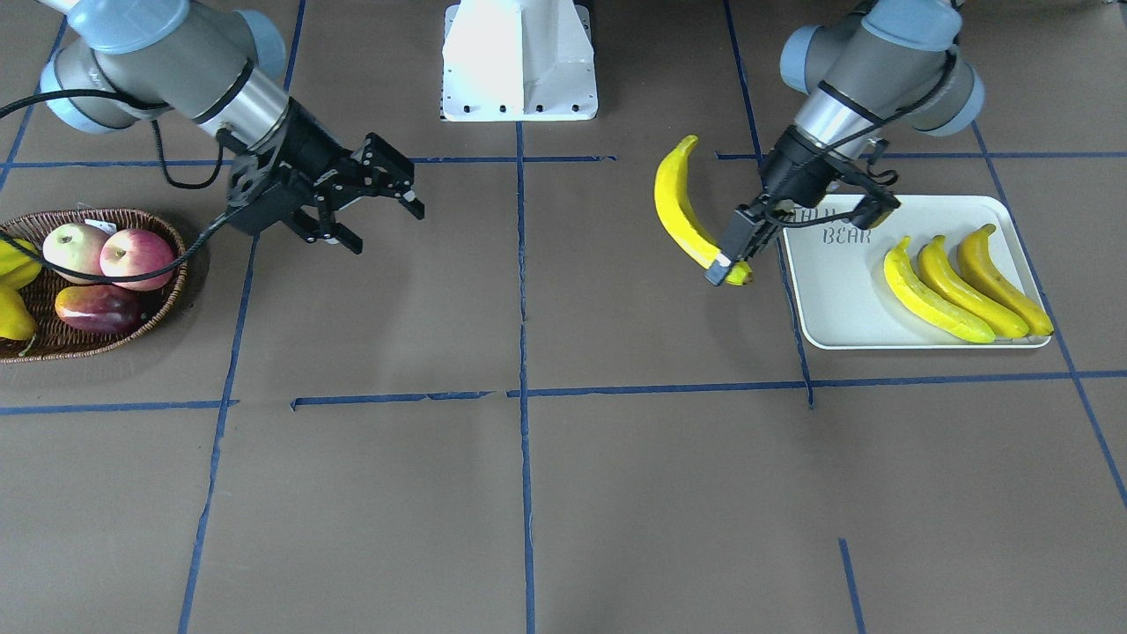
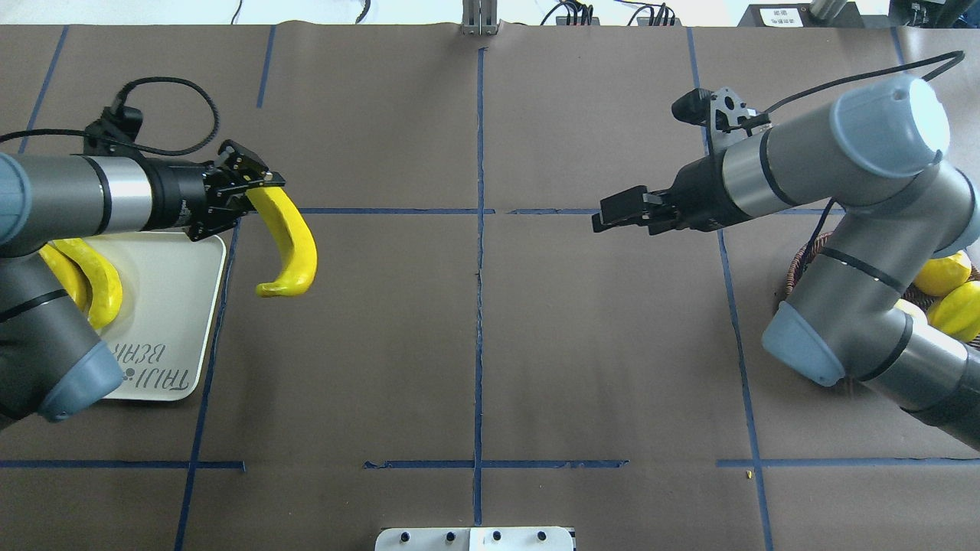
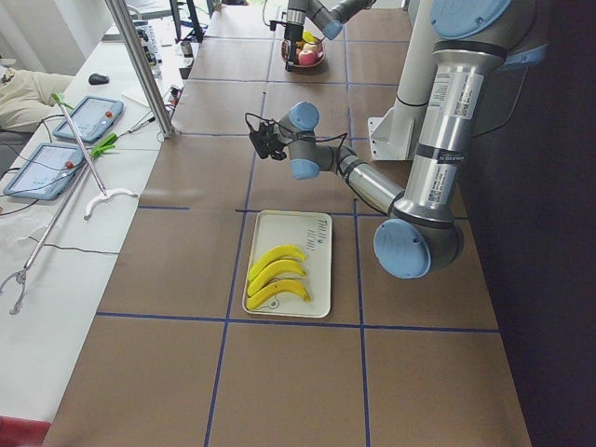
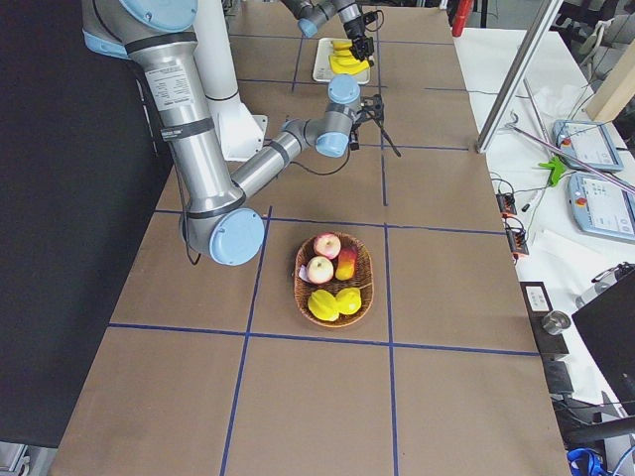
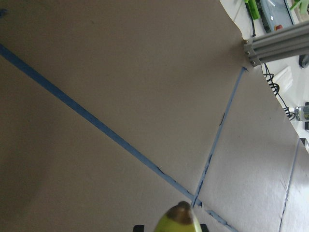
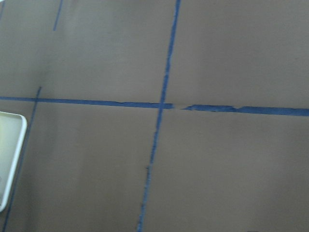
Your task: Transfer all bananas from basket to plate
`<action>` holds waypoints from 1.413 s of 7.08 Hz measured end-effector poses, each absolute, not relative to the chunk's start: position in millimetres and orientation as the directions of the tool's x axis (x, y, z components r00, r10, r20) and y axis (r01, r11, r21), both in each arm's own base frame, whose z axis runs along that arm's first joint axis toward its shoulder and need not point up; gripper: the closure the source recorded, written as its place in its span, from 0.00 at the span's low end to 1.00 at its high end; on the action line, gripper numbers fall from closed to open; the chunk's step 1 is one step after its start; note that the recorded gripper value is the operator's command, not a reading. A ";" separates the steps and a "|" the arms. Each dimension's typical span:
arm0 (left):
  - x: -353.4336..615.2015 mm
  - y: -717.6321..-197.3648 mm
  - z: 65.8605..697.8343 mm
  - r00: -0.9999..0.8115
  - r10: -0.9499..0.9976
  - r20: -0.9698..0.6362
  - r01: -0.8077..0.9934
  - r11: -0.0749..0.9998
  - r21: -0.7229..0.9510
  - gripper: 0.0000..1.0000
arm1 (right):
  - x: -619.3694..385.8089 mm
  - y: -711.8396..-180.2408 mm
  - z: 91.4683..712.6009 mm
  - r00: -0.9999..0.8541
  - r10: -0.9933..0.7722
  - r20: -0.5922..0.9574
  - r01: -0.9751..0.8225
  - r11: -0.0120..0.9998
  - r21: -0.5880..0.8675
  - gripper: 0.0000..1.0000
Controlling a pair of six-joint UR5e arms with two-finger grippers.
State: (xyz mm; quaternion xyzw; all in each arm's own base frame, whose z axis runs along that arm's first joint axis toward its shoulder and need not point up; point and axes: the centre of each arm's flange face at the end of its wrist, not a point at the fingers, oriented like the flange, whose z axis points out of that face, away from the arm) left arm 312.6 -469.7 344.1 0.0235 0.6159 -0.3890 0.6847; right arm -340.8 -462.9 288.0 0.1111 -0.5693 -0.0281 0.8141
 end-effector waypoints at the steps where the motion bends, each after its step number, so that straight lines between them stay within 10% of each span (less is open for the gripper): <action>1: 287.7 -476.0 372.4 -0.114 -0.511 -0.852 0.597 0.650 -0.470 1.00 | -318.8 -469.2 318.7 0.403 -0.196 0.894 -0.045 0.971 0.233 0.01; 7: 235.6 -460.0 567.6 -0.165 -0.359 -0.919 0.651 0.661 -0.375 0.95 | -267.7 -472.9 374.7 0.451 -0.249 0.857 0.021 0.963 0.268 0.01; 10: 231.9 -459.5 617.0 -0.166 -0.347 -0.923 0.705 0.612 -0.358 0.70 | -267.2 -472.5 374.7 0.451 -0.249 0.857 0.021 0.963 0.269 0.01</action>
